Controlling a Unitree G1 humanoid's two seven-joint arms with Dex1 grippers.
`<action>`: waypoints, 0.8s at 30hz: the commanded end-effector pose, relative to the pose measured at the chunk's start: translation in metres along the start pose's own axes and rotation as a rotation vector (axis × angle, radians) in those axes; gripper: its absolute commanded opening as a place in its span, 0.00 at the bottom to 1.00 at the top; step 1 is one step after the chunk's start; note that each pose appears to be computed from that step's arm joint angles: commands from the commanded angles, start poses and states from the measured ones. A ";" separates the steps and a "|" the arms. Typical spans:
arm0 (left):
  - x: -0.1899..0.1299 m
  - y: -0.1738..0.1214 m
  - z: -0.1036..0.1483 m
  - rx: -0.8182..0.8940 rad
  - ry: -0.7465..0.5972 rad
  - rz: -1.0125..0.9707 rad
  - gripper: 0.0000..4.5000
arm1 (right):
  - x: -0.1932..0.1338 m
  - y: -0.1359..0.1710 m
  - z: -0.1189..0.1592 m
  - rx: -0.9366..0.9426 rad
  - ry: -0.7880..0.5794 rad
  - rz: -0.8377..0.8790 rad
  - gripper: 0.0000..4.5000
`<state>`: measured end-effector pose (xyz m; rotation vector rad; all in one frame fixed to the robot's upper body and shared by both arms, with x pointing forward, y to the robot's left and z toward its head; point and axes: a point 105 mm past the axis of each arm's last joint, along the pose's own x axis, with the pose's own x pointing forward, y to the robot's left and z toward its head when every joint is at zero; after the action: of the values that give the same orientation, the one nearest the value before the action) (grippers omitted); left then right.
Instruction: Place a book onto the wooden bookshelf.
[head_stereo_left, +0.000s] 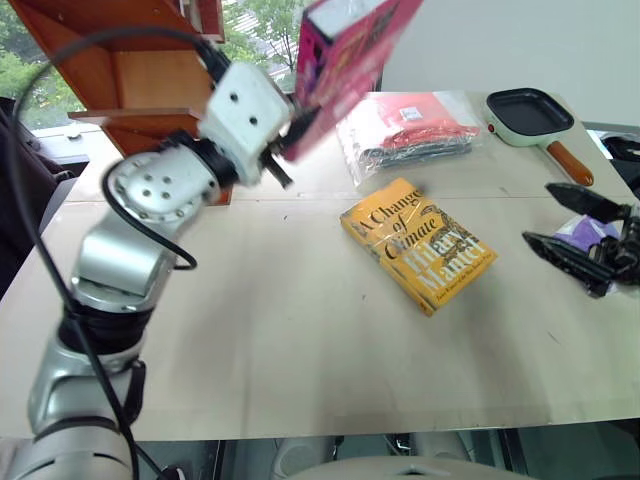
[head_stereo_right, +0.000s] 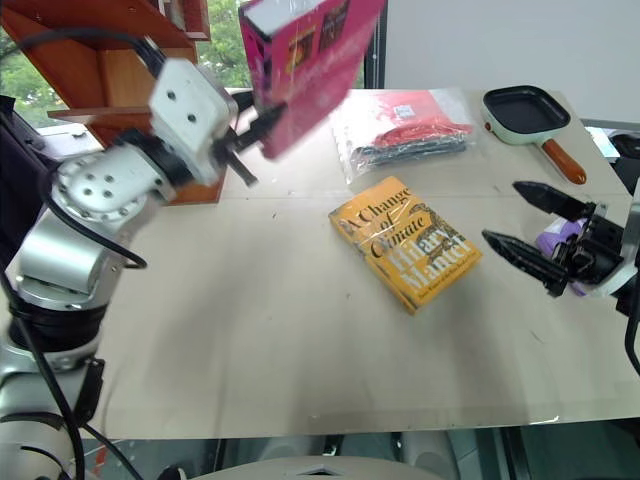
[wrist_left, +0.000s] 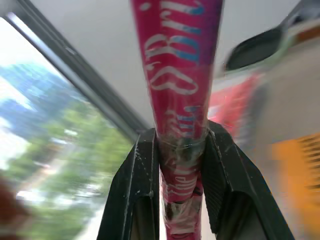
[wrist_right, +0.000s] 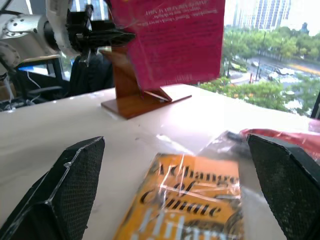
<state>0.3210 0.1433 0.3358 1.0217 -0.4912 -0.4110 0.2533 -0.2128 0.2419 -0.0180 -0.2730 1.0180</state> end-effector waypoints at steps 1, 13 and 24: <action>-0.014 0.026 -0.001 0.314 0.096 0.058 0.12 | 0.010 -0.003 0.008 -0.018 -0.039 0.062 1.00; -0.073 0.098 -0.057 0.727 0.511 0.159 0.12 | 0.052 -0.007 0.039 0.159 -0.294 0.233 1.00; -0.073 0.049 -0.062 0.541 0.564 0.085 0.12 | 0.060 -0.008 0.031 0.149 -0.276 0.241 1.00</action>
<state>0.3114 0.2515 0.3185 1.5442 -0.0751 0.0351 0.2866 -0.1696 0.2750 0.2648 -0.4017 1.2652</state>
